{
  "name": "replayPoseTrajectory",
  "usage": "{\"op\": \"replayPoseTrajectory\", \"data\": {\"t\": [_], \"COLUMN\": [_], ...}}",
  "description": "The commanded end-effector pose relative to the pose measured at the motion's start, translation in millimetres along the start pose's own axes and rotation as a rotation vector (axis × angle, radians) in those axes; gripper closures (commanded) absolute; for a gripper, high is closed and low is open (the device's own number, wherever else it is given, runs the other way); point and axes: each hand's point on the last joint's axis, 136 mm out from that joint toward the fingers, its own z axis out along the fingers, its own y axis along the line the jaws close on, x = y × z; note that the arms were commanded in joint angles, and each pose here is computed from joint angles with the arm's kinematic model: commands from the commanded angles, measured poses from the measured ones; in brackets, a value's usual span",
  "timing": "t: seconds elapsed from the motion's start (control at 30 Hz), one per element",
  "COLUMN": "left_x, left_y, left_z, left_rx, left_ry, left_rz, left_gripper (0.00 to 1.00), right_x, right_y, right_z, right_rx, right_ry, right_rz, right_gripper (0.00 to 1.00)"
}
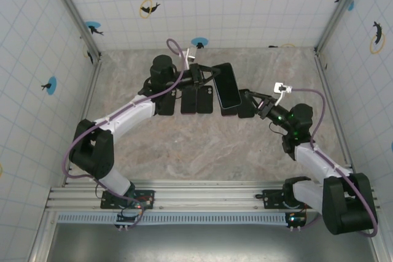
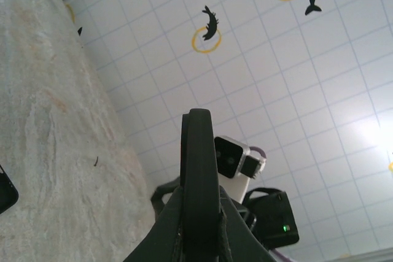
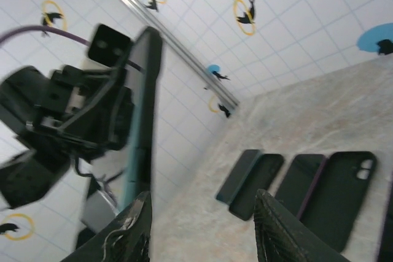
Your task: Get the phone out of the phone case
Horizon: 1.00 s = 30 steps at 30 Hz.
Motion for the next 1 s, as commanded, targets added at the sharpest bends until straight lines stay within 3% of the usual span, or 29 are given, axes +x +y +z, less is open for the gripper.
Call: {"op": "replayPoseTrajectory", "data": {"t": [0.0, 0.53, 0.97], "left_x": [-17, -17, -12], "left_y": [-26, -38, -28], "left_z": [-5, -8, -10], "left_rx": [0.084, 0.139, 0.117], "left_ry": [-0.076, -0.083, -0.087], "left_rz": [0.013, 0.011, -0.006], "left_gripper": [1.00, 1.00, 1.00], "right_x": [-9, 1, -14], "right_y": [22, 30, 37], "right_z": [1, 9, 5], "right_rx": [-0.070, -0.107, -0.127], "right_ry": [-0.052, -0.005, -0.069], "right_rz": [0.027, 0.015, 0.034], "right_gripper": [0.55, 0.62, 0.61]}}
